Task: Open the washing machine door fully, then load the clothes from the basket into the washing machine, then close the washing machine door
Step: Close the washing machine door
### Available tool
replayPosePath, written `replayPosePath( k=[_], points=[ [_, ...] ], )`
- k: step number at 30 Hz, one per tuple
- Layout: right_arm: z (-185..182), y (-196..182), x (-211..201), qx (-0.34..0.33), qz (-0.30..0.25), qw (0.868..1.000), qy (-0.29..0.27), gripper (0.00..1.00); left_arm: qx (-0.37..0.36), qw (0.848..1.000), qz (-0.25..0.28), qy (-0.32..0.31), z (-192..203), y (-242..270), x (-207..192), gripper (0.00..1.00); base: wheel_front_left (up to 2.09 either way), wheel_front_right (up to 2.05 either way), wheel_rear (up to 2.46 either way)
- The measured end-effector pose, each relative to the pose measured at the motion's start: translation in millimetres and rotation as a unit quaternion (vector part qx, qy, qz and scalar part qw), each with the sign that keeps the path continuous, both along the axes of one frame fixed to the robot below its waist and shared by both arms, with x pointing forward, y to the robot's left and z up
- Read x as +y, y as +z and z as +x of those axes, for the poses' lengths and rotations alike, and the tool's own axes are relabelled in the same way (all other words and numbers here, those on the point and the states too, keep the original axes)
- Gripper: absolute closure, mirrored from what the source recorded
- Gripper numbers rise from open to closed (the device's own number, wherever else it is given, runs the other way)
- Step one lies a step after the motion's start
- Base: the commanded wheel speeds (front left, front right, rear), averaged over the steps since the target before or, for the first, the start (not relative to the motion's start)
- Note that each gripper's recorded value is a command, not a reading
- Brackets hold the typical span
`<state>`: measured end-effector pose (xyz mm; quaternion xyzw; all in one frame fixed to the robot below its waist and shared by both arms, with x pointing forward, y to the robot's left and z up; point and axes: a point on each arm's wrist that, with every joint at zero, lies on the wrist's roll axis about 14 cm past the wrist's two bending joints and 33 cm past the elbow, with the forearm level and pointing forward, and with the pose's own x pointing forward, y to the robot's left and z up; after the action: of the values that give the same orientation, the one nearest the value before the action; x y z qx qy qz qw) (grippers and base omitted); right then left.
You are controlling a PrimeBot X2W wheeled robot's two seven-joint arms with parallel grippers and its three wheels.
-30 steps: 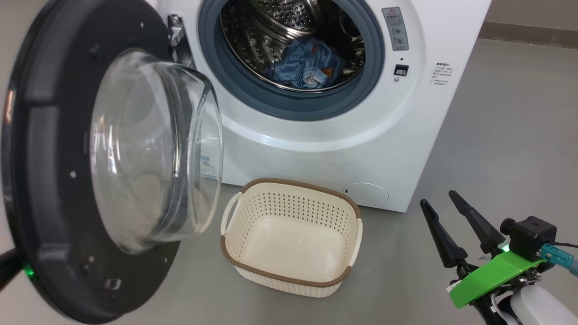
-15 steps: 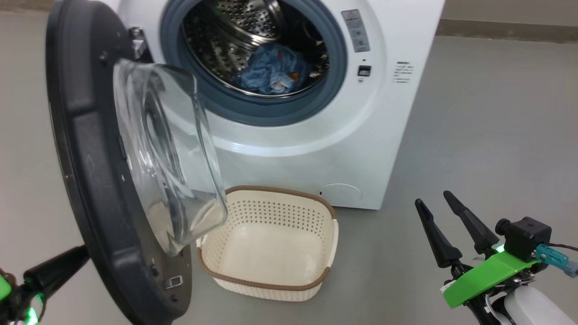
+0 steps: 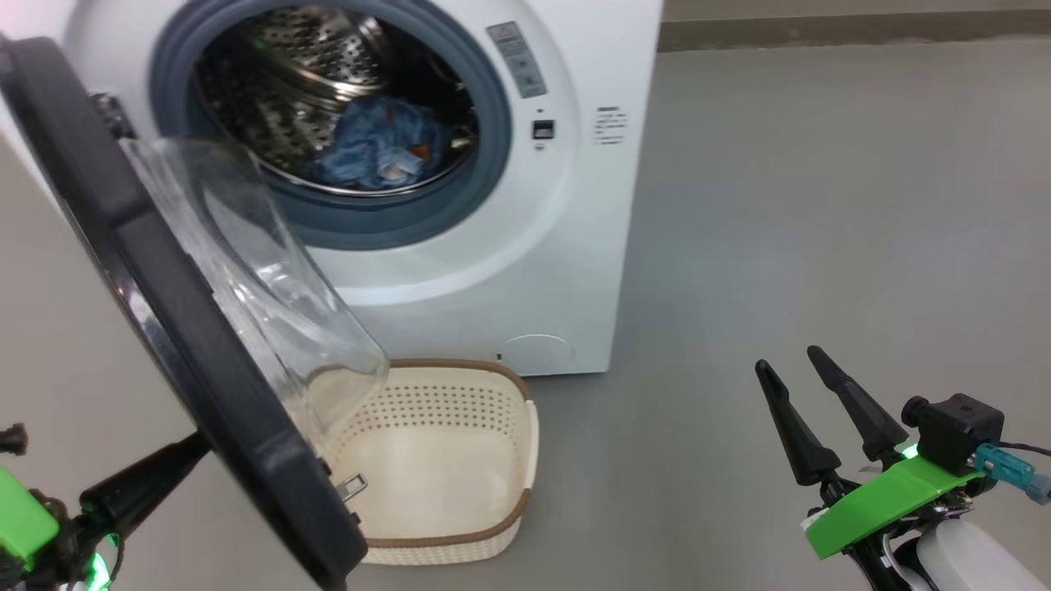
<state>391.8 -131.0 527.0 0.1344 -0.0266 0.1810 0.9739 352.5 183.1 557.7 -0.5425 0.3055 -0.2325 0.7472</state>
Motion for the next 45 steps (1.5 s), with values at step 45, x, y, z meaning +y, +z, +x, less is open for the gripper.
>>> replayPosePath(
  k=[45],
  points=[
    [-21.6,-3.0,-61.5,0.005,0.011,0.995,-0.097,0.00,-0.097,0.995,-0.007,-0.027,63.4,16.8,-70.9,1.00,0.00,0.00,0.00]
  ],
)
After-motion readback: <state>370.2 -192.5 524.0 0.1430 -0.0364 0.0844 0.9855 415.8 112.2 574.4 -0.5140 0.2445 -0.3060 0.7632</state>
